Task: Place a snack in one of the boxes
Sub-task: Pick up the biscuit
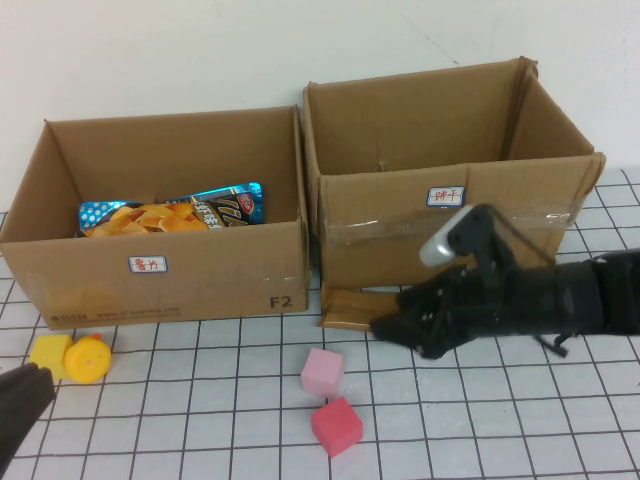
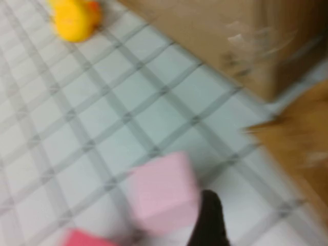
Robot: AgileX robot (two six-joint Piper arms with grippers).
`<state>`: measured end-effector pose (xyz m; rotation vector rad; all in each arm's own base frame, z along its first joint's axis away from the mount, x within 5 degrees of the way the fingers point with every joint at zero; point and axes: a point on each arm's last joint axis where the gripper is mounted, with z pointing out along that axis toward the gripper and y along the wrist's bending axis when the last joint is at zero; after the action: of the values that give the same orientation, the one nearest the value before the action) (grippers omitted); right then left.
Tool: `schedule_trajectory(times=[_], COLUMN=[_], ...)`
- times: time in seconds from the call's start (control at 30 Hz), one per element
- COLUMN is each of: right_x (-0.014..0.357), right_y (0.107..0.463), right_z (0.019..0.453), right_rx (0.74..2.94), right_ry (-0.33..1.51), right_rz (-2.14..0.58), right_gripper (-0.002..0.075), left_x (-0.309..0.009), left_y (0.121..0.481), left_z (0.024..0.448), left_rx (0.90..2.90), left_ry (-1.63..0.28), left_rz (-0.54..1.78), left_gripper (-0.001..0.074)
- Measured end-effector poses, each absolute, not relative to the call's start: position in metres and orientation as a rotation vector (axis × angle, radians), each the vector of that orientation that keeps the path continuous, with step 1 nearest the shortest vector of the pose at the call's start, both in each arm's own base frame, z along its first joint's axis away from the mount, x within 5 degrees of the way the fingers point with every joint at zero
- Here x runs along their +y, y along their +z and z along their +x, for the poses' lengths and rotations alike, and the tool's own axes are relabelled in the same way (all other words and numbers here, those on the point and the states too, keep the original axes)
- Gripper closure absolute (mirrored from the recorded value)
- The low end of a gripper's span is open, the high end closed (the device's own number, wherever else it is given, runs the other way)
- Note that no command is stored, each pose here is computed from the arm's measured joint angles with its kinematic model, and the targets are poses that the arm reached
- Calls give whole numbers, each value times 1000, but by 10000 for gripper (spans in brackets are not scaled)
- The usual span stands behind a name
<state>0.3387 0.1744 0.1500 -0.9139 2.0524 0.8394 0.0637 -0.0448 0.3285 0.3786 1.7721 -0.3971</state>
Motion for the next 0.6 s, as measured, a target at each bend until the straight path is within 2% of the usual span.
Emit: schedule_trajectory(times=[0.13,0.23,0.6], right_x=[161,155,157], right_y=[153,146,114], right_z=[348,352,353], right_rx=[2106,2142,2164], right_ry=[575,463,467], right_rz=[-881,-877,-973], right_gripper=[225,225,225], left_x=[-46,-46,-47], left_y=[328,327,328], left_z=[63,63,62], left_rx=[1779,1783,1782], left_ry=[-408,-415,-430], left_rz=[388,389,391], left_gripper=[736,736,736])
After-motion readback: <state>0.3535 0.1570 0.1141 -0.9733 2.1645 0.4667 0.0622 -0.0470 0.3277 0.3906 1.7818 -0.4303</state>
